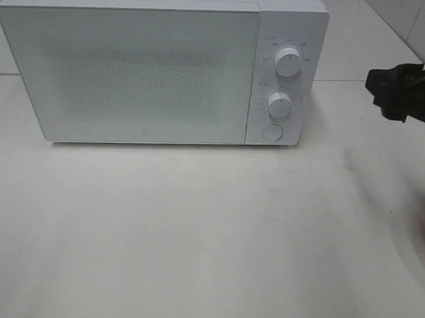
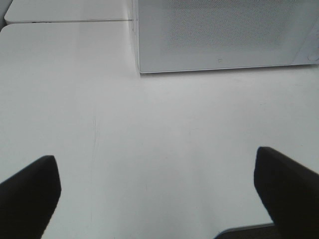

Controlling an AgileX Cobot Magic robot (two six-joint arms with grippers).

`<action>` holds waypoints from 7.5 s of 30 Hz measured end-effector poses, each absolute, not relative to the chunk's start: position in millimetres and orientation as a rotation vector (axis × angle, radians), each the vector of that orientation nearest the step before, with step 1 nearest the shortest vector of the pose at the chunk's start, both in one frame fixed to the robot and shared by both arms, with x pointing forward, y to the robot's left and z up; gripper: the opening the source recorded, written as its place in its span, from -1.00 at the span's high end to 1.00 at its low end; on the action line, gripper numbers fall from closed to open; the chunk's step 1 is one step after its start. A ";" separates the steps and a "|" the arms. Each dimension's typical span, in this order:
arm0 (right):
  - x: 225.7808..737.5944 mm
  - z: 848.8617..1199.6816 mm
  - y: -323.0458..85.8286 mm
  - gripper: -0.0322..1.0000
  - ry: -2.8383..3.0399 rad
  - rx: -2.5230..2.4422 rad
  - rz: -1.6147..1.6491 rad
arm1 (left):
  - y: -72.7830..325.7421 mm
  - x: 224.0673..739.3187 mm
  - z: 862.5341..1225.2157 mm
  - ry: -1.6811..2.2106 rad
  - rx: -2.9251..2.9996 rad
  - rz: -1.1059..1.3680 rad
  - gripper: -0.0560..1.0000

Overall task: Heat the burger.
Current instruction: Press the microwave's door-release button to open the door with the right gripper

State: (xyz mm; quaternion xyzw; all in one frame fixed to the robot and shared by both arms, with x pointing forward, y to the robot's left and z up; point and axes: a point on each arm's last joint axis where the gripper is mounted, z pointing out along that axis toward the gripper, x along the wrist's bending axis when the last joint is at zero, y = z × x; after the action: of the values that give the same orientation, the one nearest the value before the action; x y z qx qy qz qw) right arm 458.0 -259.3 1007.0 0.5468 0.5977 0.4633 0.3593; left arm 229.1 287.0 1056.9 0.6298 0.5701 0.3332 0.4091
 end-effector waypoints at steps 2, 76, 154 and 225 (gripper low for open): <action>457.7 994.9 -251.4 -0.51 1.542 1.395 1.204 | 287.0 229.1 1056.9 1.436 1.586 0.839 -0.95; 433.6 908.3 -172.7 -0.34 0.857 2.088 1.597 | 287.0 229.1 1056.9 1.436 1.586 0.839 -0.95; 565.0 850.6 -133.8 0.92 -0.015 2.683 1.714 | 287.1 229.1 1056.9 1.436 1.587 0.840 -0.95; 556.4 865.0 -140.1 0.92 0.140 2.752 1.547 | 287.1 229.1 1056.9 1.436 1.587 0.840 -0.95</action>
State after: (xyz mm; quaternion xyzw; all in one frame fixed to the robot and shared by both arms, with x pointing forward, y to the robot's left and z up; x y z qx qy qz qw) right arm 556.4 -140.1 865.0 0.8708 0.0442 0.4895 -0.0091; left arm 229.1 287.1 1056.9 0.6298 0.5701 0.3335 0.4088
